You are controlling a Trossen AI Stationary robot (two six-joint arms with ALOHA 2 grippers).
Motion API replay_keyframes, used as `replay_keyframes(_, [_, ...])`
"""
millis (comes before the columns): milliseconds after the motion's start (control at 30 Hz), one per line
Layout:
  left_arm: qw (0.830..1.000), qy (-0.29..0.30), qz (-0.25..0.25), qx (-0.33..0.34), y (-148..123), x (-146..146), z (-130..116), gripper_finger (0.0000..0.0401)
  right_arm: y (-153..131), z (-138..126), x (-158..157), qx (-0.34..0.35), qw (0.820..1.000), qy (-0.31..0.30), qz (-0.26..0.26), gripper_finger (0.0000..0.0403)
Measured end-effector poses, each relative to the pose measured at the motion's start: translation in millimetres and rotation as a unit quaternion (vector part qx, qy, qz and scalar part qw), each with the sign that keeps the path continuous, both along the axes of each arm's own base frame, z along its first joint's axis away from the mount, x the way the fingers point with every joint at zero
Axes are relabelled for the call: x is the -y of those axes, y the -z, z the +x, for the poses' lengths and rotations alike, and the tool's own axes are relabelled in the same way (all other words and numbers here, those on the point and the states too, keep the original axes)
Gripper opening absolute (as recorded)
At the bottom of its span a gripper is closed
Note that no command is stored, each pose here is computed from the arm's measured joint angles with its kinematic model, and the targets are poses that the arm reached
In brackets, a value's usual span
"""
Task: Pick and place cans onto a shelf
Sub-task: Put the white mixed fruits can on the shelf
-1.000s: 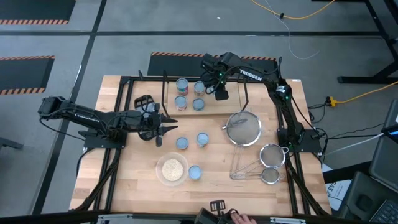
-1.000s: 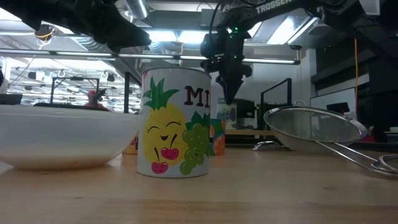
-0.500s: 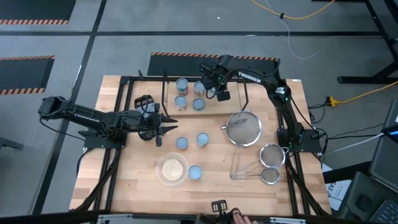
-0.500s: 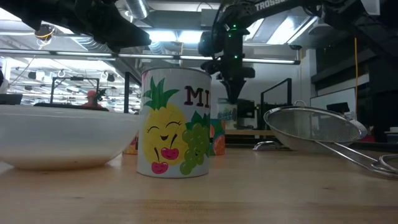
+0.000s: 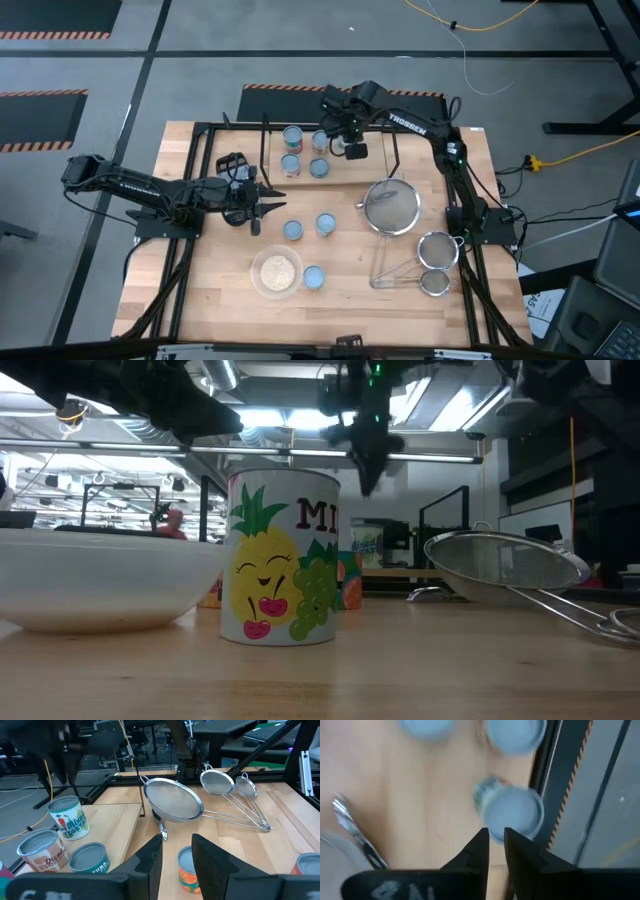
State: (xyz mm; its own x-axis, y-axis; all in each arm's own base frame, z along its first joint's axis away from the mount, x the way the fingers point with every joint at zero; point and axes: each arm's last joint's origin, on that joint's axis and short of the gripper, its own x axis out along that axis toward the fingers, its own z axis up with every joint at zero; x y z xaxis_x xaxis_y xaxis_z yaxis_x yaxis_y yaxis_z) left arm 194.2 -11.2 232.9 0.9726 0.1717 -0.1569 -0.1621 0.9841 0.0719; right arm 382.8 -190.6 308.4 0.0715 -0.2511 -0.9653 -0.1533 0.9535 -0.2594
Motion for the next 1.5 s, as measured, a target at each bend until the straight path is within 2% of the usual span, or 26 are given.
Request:
replay_keyframes(200, [1.0, 0.0, 0.0, 0.0, 0.0, 0.0, 0.0, 0.0098, -23.7, 10.6, -36.5, 0.085, 0.994, 0.022, 0.065, 0.0065])
replay_keyframes(433, [1.0, 0.0, 0.0, 0.0, -0.1, 0.0, -0.1, 0.0098, -27.8, 26.8, -101.2, 0.109, 0.975, 0.025, 0.192, 0.0065])
replay_keyframes(533, [1.0, 0.0, 0.0, 0.0, 0.0, 0.0, 0.0, 0.0098, -28.1, 32.9, -133.5, 0.106, 0.969, 0.003, 0.221, 0.0065])
replay_keyframes(733, [1.0, 0.0, 0.0, 0.0, 0.0, 0.0, -0.1, 0.0098, -29.6, 43.6, -201.0, 0.124, 0.962, -0.057, 0.235, 0.0065])
replay_keyframes(967, [1.0, 0.0, 0.0, -0.003, 0.6, 0.0, -0.1, 0.0098, -28.5, 47.2, -270.8, 0.147, 0.951, -0.08, 0.259, 0.0065])
replay_keyframes(1133, [1.0, 0.0, 0.001, -0.013, 2.4, 0.0, -0.5, 0.0098, -27.2, 39.6, -316.2, 0.156, 0.957, -0.098, 0.223, 0.0065])
replay_keyframes(1233, [1.0, 0.0, 0.001, -0.016, 3.0, -0.1, -0.6, 0.0098, -27.7, 35.1, -336.0, 0.172, 0.961, -0.093, 0.195, 0.0065])
replay_keyframes(1333, [1.0, 0.0, 0.001, -0.022, 4.1, -0.1, -0.8, 0.0098, -27.3, 32.0, -351.3, 0.181, 0.958, -0.097, 0.199, 0.0065])
replay_keyframes(1500, [1.0, 0.0, 0.001, -0.022, 4.2, -0.1, -0.8, 0.0098, -9.6, 29.6, -369.3, 0.167, 0.959, -0.115, 0.2, 0.0065])
